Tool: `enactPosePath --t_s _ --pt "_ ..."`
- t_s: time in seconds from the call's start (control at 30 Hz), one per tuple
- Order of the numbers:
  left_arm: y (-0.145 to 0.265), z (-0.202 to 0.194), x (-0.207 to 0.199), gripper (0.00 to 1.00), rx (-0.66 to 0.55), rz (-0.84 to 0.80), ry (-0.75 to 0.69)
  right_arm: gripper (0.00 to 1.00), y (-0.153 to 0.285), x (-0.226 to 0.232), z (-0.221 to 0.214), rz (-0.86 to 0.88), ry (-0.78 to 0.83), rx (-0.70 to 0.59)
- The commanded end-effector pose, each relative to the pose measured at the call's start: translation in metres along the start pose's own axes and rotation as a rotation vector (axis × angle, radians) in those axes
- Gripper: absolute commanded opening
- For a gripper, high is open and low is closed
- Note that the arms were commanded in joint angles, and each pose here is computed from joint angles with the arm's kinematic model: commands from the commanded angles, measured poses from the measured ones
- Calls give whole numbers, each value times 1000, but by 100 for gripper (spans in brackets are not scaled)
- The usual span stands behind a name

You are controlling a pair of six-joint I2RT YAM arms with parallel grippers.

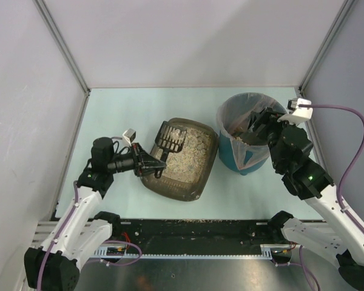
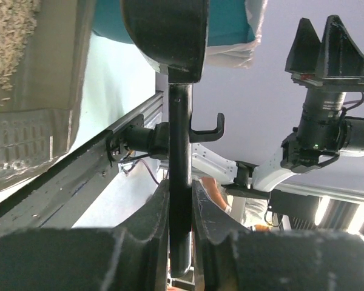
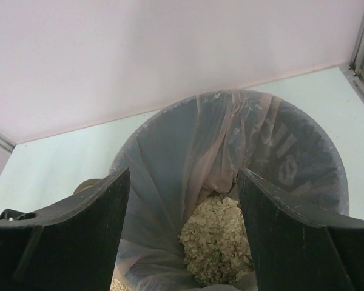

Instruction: Clean the litter box

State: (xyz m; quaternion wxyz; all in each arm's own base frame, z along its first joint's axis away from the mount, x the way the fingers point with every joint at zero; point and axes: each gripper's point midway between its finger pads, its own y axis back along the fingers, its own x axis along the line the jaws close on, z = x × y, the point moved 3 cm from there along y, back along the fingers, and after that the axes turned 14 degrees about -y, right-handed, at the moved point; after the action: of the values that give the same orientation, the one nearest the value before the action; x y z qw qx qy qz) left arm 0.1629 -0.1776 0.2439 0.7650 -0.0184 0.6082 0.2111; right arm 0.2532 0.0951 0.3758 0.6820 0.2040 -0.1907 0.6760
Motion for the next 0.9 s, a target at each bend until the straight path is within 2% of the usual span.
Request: enactPosePath --t_s 0.0,0.4,0.87 --pt "-1 13 -44 0 -35 -55 -66 76 3 2 19 0 -10 -75" --pt "-32 25 -124 0 25 -125 -187 77 7 -3 18 -7 -26 -68" --pt "-93 25 -161 0 143 -135 -294 77 11 -7 22 -19 -23 -82"
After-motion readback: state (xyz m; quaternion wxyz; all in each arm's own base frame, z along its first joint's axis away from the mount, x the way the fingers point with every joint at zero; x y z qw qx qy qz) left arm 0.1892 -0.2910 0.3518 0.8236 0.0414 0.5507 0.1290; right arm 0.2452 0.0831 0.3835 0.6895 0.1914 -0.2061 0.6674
